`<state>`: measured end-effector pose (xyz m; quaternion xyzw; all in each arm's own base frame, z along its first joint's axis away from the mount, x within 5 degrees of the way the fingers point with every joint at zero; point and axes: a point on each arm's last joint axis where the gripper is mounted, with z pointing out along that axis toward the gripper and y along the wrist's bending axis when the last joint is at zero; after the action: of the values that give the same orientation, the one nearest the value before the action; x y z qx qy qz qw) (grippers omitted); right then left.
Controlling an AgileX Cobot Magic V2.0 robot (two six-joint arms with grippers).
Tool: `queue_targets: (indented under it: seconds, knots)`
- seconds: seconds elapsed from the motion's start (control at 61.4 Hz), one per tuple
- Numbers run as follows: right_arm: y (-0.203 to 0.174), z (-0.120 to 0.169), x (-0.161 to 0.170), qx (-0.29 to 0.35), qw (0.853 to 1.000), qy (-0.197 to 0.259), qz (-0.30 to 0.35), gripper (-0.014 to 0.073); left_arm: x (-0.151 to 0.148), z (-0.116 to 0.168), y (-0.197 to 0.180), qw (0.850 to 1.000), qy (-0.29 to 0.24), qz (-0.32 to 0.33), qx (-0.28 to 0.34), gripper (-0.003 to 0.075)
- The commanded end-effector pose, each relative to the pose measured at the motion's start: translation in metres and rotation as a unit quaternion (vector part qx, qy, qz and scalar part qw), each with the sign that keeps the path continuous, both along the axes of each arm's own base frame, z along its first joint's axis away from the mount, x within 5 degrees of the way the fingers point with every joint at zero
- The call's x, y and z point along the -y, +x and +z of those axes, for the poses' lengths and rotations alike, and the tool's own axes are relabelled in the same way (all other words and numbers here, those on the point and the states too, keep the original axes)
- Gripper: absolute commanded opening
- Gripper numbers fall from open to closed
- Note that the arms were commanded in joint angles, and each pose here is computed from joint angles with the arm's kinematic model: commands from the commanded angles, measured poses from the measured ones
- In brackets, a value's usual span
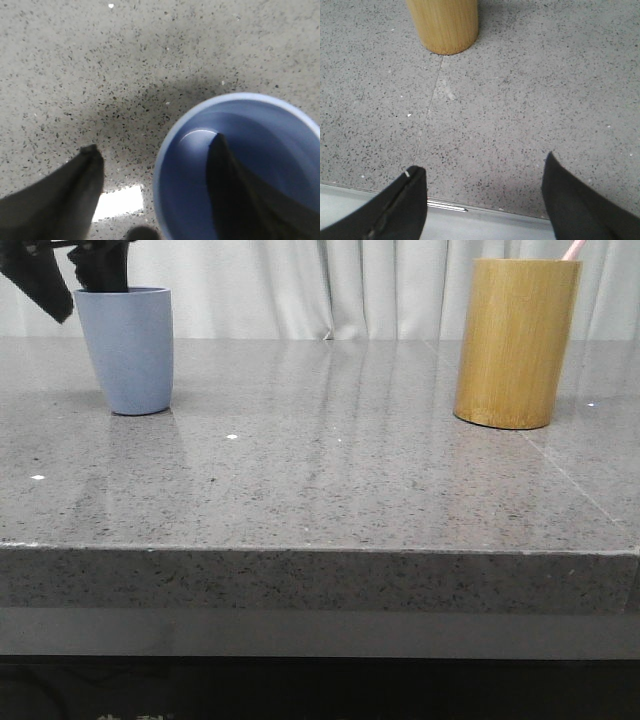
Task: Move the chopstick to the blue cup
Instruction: 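Carry the blue cup with the left gripper toward the bamboo holder, set down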
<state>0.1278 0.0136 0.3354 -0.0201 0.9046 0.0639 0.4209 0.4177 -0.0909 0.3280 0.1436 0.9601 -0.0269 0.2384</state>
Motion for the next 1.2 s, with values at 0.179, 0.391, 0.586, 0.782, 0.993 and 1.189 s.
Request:
queue_targets:
  seconds: [0.179,0.391,0.586,0.782,0.993,1.189]
  knots:
    - [0.004,0.014,0.0,0.042,0.999,0.004,-0.003,0.051,0.003,0.034,-0.007,0.998,-0.017,-0.004,0.064,0.0134]
    - [0.004,0.014,0.0,0.042,0.999,0.004,-0.003,0.051,0.007,0.038,-0.008,0.997,-0.033,-0.008,0.066,-0.0006]
    - [0.004,0.014,0.0,0.041,0.999,0.004,-0.003,0.051,0.04,0.054,-0.021,0.995,-0.045,-0.052,0.066,-0.0019]
    - [0.003,0.013,0.0,0.035,0.999,0.004,-0.002,0.051,0.091,0.067,-0.043,0.988,-0.055,-0.118,0.079,-0.0019]
    - [0.002,0.012,0.0,0.025,1.0,0.003,0.0,0.051,0.137,0.068,-0.059,0.976,-0.072,-0.172,0.111,-0.0019]
    - [0.001,0.01,0.0,0.014,1.0,0.003,0.001,0.051,0.154,0.054,-0.057,0.974,-0.071,-0.186,0.105,-0.0019]
